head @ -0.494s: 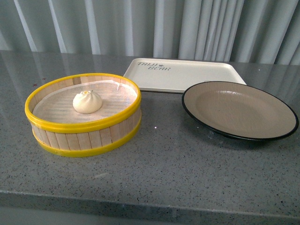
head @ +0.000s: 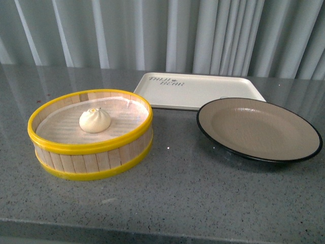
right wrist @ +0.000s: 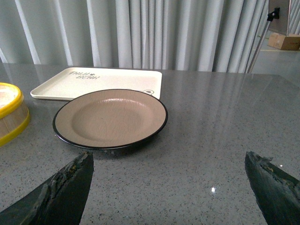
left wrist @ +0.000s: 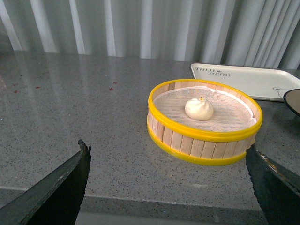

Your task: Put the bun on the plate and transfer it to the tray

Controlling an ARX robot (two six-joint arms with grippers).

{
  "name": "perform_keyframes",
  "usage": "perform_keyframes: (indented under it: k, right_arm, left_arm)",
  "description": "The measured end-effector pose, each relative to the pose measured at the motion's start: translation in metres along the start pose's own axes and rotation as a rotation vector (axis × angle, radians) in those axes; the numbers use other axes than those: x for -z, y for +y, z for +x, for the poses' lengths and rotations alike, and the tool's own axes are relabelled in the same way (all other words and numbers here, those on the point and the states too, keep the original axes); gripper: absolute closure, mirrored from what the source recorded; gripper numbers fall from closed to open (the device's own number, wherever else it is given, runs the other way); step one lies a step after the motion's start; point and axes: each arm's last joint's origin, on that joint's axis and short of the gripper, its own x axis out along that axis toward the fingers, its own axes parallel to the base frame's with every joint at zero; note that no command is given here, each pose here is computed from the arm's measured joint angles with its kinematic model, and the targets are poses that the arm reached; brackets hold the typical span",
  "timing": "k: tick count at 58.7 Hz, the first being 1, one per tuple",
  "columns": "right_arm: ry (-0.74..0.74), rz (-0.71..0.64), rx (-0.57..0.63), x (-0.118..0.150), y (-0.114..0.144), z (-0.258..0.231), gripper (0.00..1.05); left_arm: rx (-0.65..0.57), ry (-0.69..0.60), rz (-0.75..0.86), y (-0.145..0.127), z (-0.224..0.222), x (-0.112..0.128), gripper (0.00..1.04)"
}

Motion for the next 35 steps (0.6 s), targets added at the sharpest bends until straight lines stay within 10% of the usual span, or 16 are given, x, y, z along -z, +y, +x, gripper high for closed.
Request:
perform_keyframes:
  k: [35]
  right_arm:
    - [0.0,0.0,0.0,0.0,0.0,0.0,0.08]
  left_arm:
    - [0.0,0.0,0.0,0.0,0.0,0.0,0.07]
